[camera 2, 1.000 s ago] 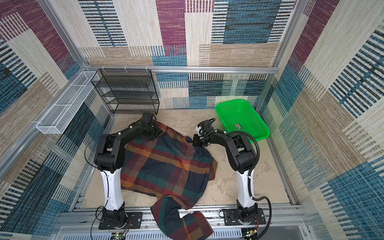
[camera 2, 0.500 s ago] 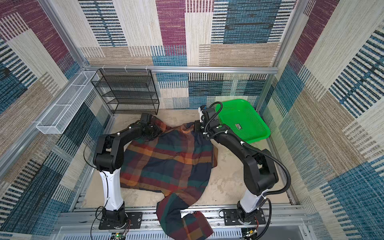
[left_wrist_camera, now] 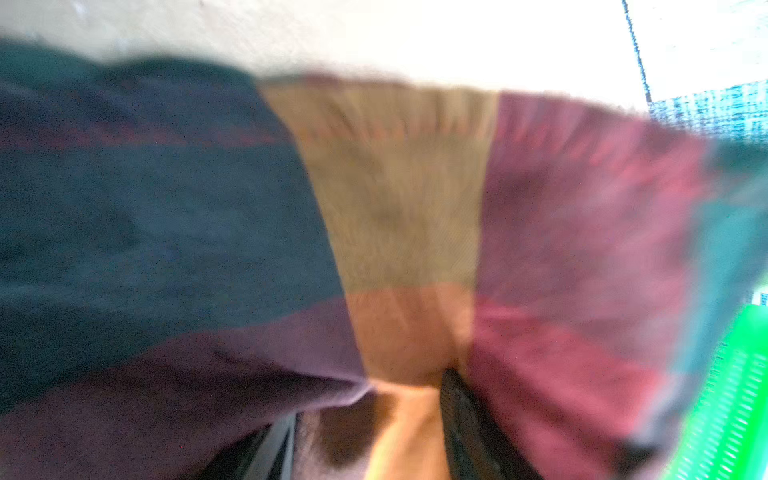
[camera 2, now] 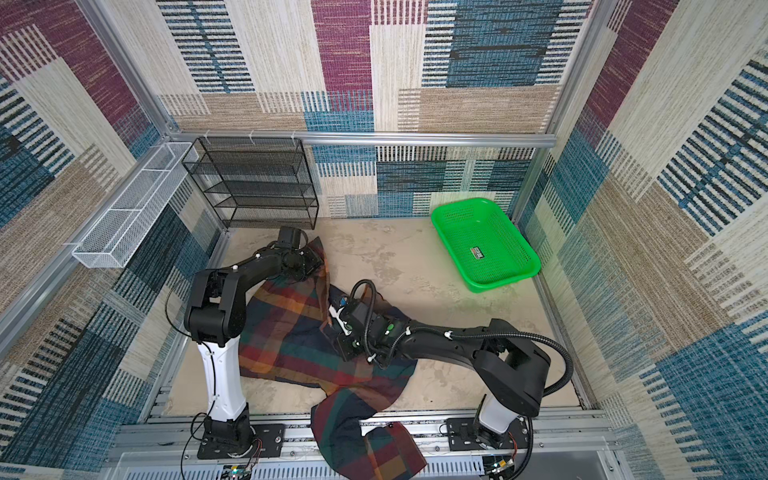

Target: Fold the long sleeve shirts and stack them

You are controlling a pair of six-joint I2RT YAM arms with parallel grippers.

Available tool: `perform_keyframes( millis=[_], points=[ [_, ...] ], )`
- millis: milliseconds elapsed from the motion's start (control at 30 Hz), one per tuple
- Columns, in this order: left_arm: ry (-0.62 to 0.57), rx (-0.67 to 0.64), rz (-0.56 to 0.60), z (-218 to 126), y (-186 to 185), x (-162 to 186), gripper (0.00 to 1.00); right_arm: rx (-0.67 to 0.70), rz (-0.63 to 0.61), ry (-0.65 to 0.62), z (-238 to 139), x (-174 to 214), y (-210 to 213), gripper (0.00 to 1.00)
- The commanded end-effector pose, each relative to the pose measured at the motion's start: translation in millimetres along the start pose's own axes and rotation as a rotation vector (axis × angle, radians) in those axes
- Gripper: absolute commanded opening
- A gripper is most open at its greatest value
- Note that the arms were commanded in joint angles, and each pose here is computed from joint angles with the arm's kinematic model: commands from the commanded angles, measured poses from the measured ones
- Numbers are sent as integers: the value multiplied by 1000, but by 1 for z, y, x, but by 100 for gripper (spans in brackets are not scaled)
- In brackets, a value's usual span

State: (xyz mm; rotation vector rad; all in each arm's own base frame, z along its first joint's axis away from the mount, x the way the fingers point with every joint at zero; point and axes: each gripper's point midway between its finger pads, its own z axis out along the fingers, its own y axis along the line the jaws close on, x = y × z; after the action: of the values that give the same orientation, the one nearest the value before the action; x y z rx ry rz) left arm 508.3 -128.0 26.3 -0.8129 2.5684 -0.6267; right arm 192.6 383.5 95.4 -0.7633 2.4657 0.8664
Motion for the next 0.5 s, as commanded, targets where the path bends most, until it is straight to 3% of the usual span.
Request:
perform_keyframes(
  millis=[0, 67, 133, 200, 333, 467],
  points=[
    [124, -187, -77, 9, 52, 37, 58, -171, 51, -20, -7, -7, 37, 38],
    [125, -188, -74, 9, 53, 38, 58, -161, 30, -21, -20, -16, 43, 51],
    [124, -191, -77, 10, 55, 38, 58, -34, 50, -58, -40, -38, 25, 68],
    [122, -188, -77, 9, 55, 38, 58, 28, 101, -111, -65, -66, 5, 75],
    [121, -184, -78, 9, 55, 39, 58, 123, 238, -191, -95, -108, -57, 74],
    [121, -181, -78, 8, 57, 40, 57, 308, 274, -136, -77, -112, -116, 72]
  ],
)
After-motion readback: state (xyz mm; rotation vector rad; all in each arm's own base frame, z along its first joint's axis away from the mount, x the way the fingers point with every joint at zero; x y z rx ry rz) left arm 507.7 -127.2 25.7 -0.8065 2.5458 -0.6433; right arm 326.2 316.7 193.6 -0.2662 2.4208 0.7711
